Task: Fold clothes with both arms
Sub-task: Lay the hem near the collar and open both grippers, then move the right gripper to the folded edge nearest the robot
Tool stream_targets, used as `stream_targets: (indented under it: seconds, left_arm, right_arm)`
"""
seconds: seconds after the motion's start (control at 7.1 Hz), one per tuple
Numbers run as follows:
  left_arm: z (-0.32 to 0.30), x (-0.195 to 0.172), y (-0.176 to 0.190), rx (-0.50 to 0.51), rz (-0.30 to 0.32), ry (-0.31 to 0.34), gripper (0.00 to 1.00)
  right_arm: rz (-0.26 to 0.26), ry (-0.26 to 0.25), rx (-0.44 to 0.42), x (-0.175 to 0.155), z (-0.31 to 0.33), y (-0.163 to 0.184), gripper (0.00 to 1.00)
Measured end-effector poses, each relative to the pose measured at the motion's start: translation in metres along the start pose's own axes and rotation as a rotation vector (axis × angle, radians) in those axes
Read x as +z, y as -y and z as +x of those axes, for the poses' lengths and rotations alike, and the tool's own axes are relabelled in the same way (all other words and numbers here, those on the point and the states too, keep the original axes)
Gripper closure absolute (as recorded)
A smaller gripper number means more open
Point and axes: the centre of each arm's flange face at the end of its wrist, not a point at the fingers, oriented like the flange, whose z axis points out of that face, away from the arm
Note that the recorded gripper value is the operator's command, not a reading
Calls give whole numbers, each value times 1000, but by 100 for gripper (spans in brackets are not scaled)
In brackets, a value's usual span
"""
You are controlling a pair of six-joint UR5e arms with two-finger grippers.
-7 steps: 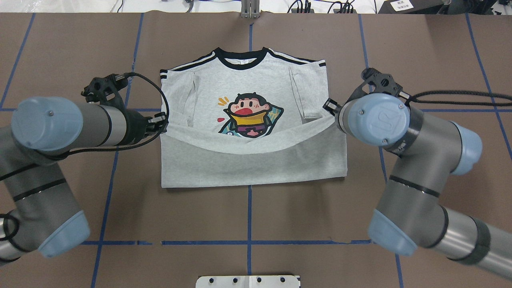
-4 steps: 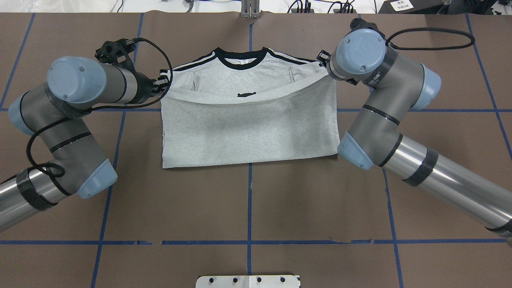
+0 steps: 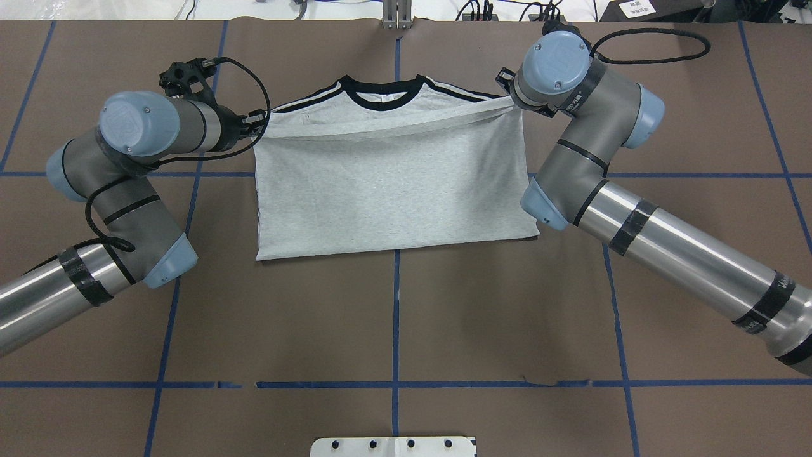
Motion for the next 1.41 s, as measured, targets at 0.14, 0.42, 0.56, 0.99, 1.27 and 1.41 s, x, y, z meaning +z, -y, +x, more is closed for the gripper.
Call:
stream_targets:
  seconds: [0.14, 0.42, 0.56, 0.99, 1.27, 1.41]
  left_arm:
    - [-1, 4, 6, -1, 12, -9, 56]
    - [0, 4, 33, -9, 46, -17, 0]
    - [0, 3, 43, -1, 56, -24, 0]
    - [6, -11, 48, 11, 33, -137, 0]
    - [9, -21, 39, 11, 24, -235, 0]
    - [10, -26, 35, 15, 24, -277, 0]
  right_arm:
    - [0, -6, -1, 6, -2, 1, 53]
    - [2, -7, -25, 8, -7, 3, 0]
    - [4, 3, -38, 4, -12, 5, 0]
    - [-76, 103, -36, -46, 10, -19, 0]
    - [-159, 132, 15, -76, 72, -74, 0]
    - [-183, 120, 27, -80, 100, -97, 0]
